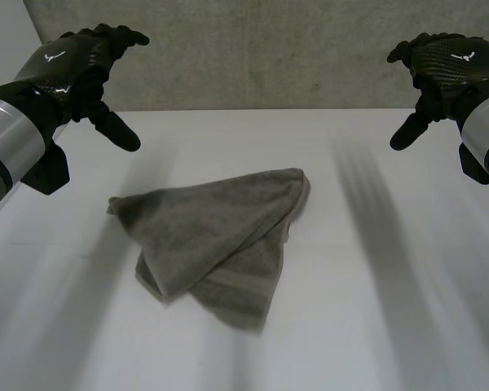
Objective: Fold the towel.
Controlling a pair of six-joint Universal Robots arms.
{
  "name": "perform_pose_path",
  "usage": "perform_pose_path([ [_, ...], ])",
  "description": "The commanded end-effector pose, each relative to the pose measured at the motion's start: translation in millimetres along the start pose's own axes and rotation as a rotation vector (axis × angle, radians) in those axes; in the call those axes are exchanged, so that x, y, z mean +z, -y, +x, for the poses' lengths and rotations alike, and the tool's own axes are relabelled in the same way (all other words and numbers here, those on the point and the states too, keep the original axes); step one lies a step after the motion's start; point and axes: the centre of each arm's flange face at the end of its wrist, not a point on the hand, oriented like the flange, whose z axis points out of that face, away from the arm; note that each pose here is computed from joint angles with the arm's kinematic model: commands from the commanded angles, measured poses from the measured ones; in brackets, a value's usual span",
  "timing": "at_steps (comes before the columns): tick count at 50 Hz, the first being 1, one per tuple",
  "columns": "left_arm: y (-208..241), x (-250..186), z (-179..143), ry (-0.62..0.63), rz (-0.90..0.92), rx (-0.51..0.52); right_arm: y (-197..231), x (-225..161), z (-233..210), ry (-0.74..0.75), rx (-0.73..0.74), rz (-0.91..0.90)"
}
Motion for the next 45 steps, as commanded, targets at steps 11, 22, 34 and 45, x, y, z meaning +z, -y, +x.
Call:
perform_pose_path([
  [11, -11, 14, -5, 0.004, -0.01, 0.019, -13, -1, -24, 0.075, -0.048, -0.039],
  [22, -73, 28, -39, 0.053, -0.237, 0.216, -54, -33, -97, 0.392, -0.063, -0.263],
  [34, -168, 39, -91, 0.0, -0.491, 0.265, -101, -50, -144, 0.527, -0.102, -0.384],
  [45, -199, 68, -110, 0.012, -0.361, 0.355, -133, -54, -156, 0.536, -0.083, -0.304],
])
